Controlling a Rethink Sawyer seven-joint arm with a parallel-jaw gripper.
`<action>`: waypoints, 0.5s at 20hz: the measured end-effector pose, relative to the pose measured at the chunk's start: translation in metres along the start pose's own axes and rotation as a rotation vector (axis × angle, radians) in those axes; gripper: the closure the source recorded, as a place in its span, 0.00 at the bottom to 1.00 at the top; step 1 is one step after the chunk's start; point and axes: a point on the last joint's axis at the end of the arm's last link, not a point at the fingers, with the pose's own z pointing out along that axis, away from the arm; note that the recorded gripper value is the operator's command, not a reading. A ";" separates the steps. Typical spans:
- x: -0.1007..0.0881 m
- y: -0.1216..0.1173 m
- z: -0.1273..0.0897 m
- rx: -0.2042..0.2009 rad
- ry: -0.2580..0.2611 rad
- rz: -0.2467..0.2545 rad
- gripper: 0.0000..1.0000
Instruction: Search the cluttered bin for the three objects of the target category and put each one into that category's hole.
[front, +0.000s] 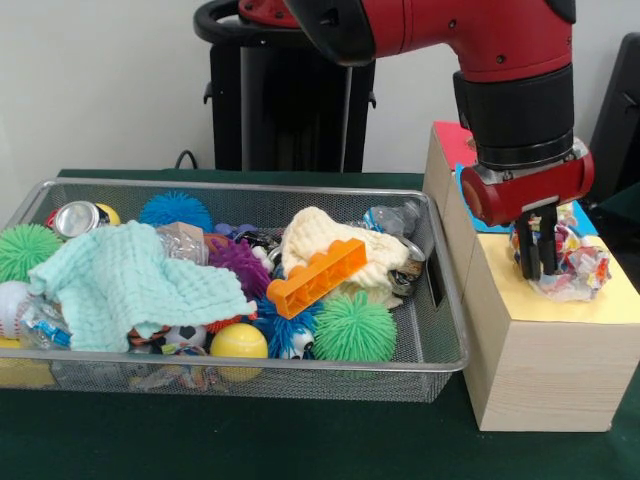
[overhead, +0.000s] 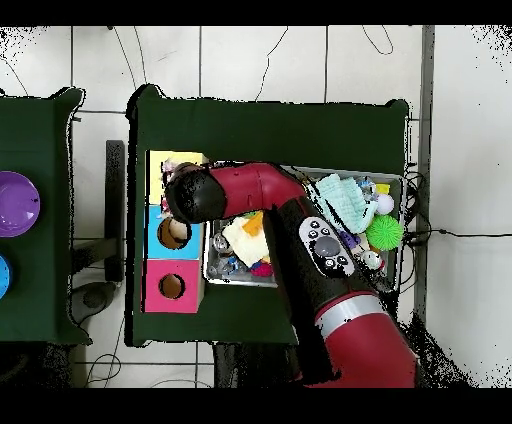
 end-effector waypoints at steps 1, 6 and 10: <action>0.002 0.003 0.000 -0.006 0.008 0.001 1.00; 0.008 0.011 0.001 -0.022 0.043 0.004 1.00; 0.010 0.022 0.002 -0.032 0.064 0.000 1.00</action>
